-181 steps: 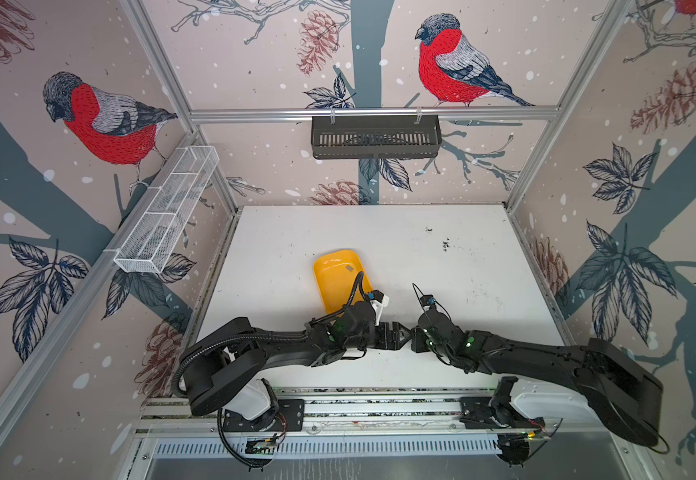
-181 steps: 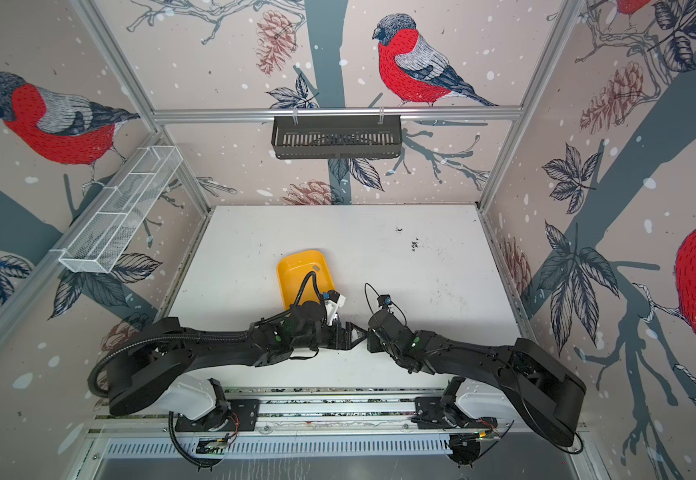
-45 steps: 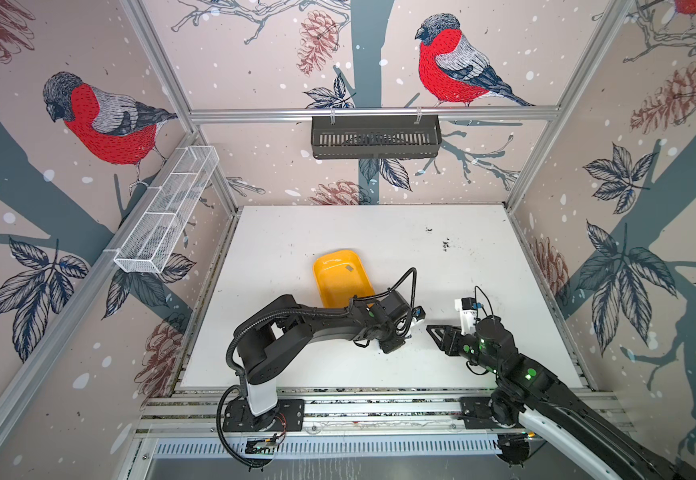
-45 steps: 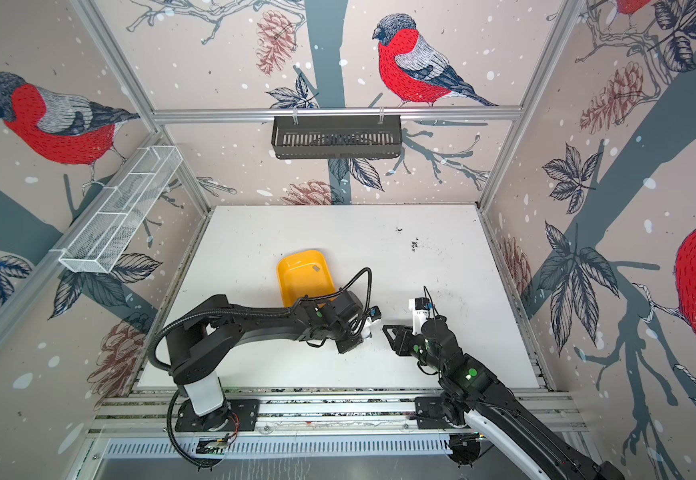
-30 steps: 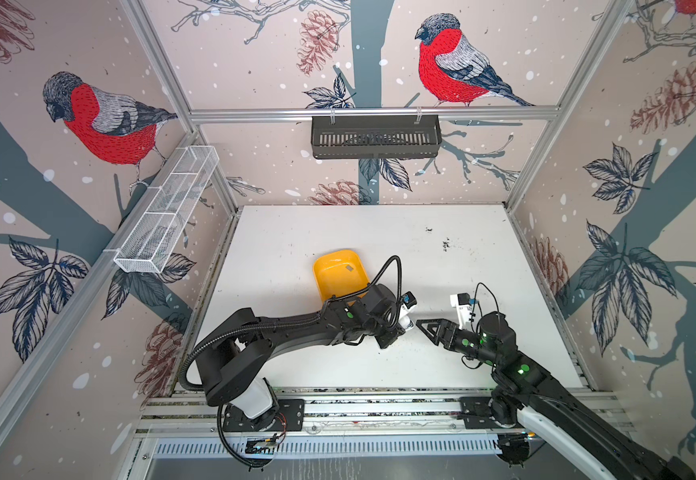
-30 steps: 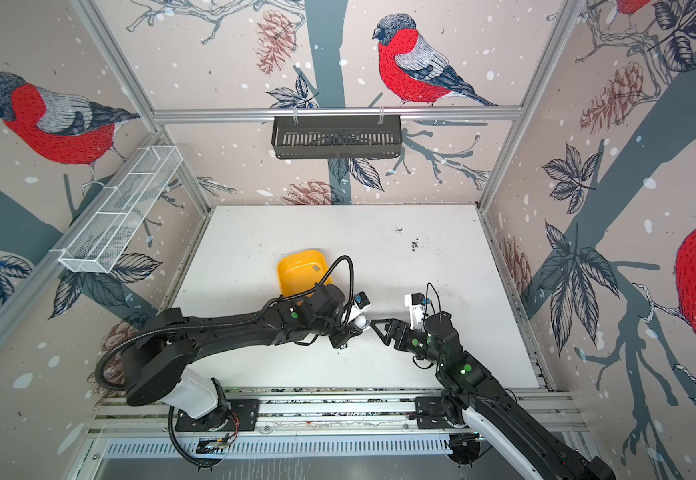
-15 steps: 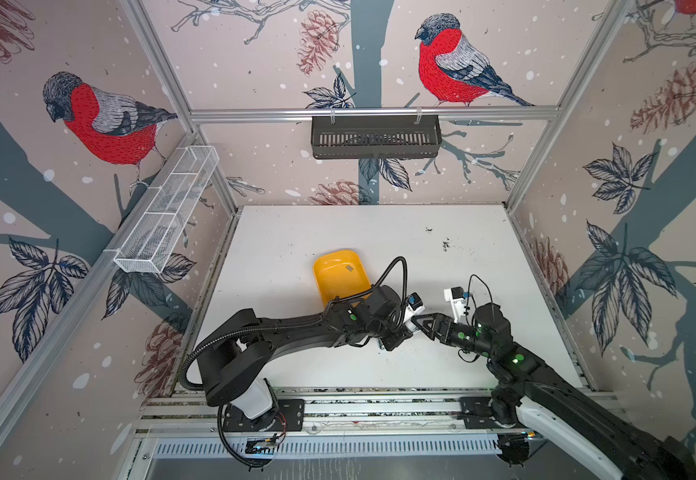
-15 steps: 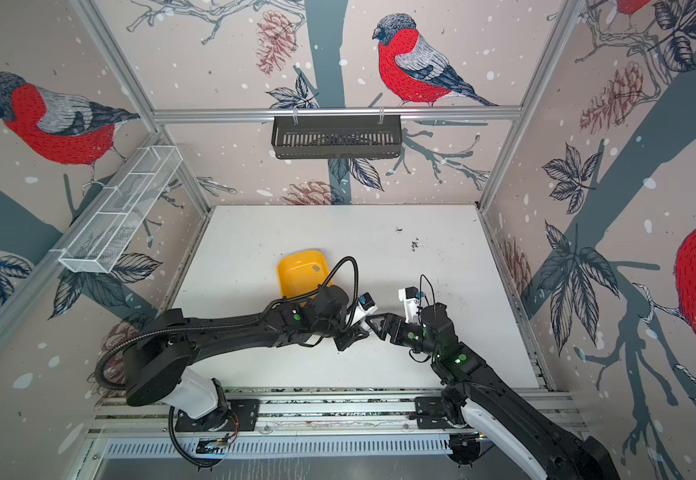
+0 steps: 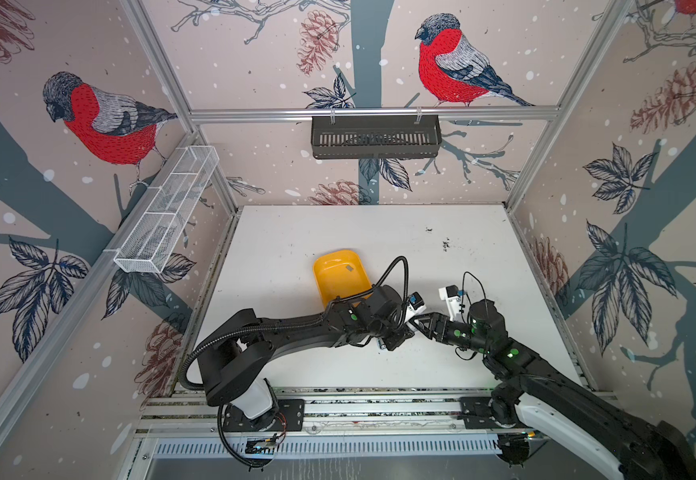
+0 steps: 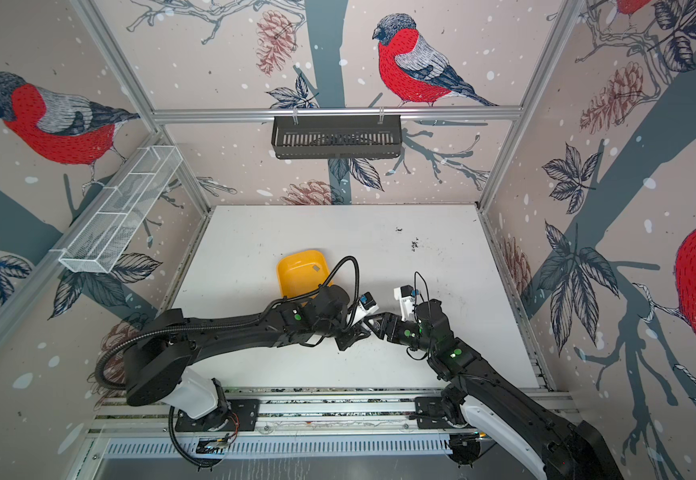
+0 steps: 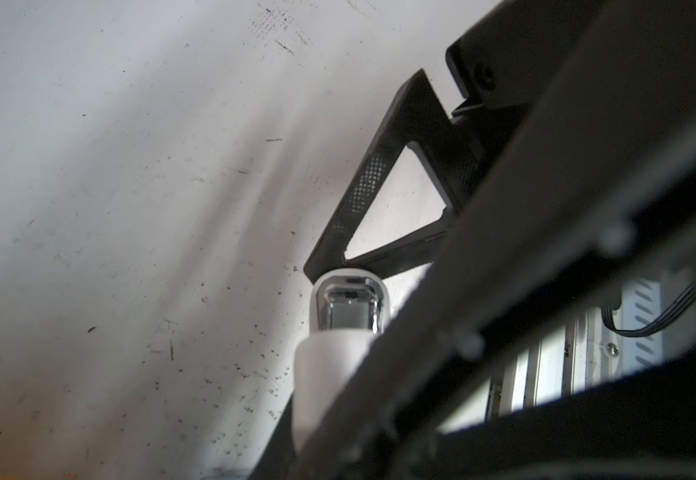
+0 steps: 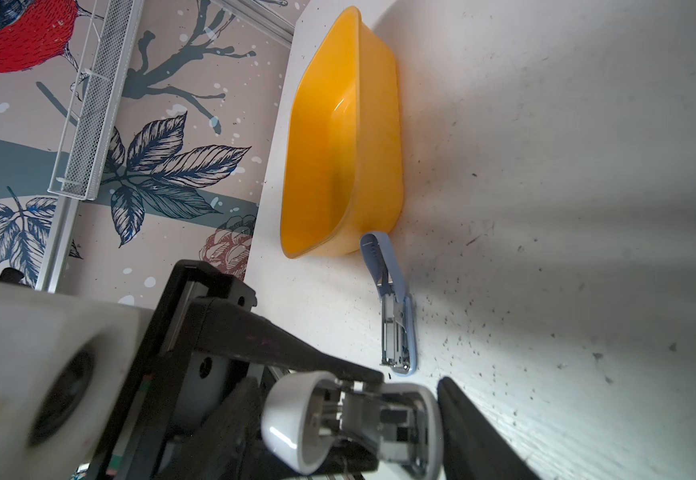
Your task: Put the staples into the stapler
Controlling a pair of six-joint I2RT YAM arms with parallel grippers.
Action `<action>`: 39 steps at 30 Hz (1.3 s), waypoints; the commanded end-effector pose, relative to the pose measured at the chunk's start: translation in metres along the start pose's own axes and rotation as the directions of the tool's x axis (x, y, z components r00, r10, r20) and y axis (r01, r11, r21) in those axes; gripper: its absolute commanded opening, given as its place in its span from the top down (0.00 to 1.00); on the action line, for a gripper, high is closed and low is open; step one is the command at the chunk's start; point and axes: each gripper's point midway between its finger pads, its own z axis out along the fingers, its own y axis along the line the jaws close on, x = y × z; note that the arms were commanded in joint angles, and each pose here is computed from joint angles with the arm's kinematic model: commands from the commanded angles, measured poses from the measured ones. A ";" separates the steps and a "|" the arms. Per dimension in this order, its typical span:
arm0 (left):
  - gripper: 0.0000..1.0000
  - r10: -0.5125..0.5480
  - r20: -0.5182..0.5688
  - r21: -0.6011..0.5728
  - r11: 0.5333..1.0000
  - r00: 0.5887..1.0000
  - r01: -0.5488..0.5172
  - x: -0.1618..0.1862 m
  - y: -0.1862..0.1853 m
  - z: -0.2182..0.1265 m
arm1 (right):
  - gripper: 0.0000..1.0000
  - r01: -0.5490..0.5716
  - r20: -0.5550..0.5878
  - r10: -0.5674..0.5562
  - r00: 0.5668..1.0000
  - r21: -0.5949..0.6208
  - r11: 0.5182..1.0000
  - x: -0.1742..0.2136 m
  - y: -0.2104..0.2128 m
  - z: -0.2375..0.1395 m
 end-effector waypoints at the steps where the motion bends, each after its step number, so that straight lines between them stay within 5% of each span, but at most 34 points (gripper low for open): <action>1: 0.93 0.004 0.044 -0.001 1.000 0.999 -0.004 -0.012 -0.001 0.001 | 0.39 0.030 0.005 -0.030 1.000 -0.048 0.998 -0.005 0.014 0.001; 19: 0.88 -0.018 0.024 0.014 1.000 1.000 0.018 -0.008 -0.003 0.010 | 0.59 0.021 0.011 -0.021 1.000 -0.045 0.999 -0.006 0.013 0.000; 39: 0.81 -0.021 0.028 0.019 1.000 0.999 0.021 -0.007 -0.004 0.010 | 0.65 0.018 0.014 -0.018 1.000 -0.044 0.999 -0.005 0.012 -0.001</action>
